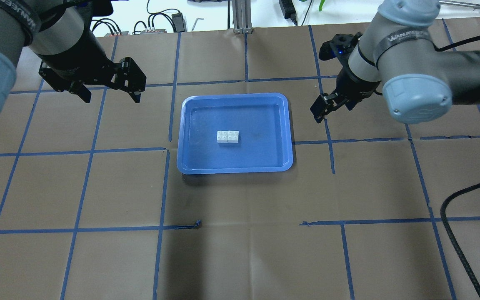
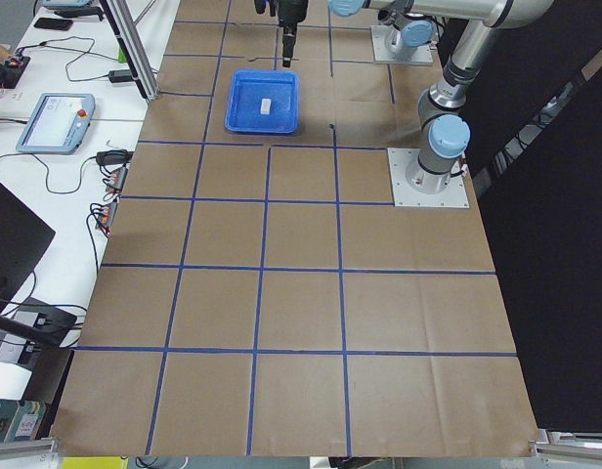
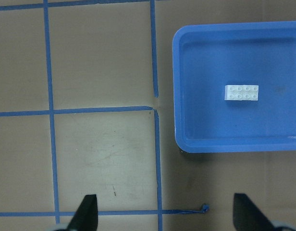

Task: Assemble white blocks and place on blue tray

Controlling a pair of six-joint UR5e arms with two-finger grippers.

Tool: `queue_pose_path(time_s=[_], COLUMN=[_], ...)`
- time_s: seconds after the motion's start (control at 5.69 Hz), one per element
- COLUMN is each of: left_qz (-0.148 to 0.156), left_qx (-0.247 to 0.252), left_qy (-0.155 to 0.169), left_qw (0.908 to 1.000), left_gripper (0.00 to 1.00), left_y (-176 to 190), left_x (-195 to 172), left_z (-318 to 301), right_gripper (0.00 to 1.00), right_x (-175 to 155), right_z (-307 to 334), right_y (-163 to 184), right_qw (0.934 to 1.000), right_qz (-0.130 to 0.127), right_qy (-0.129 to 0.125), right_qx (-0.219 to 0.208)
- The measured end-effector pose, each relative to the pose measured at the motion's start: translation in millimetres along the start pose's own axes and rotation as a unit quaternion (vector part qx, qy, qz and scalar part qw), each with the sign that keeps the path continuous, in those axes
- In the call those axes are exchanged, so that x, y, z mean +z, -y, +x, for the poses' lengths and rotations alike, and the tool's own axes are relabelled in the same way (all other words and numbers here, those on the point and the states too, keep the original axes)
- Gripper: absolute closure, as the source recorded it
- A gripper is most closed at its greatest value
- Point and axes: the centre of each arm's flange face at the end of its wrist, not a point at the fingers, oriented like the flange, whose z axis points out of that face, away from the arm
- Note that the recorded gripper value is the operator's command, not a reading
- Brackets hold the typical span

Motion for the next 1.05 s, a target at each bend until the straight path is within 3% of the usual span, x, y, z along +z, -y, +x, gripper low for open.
queue_pose_path(time_s=[0.35, 0.53, 1.05], left_qz=[0.000, 0.001, 0.002], left_qx=[0.000, 0.000, 0.001], left_qy=[0.000, 0.000, -0.001], left_qw=[1.0000, 1.0000, 1.0000], left_gripper=[0.01, 0.01, 0.01], left_y=[-0.1, 0.1, 0.8], left_x=[-0.2, -0.5, -1.3], left_z=[0.3, 0.0, 0.5], right_gripper=[0.00, 0.00, 0.00], right_x=[-86.9, -115.0, -123.2], right_z=[-9.1, -21.8, -26.0], right_y=[-10.9, -13.8, -14.8], right_qw=[0.9886, 0.9845, 0.9835], right_qz=[-0.045, -0.051, -0.054], right_qy=[-0.031, -0.034, -0.033], right_qx=[0.141, 0.165, 0.170])
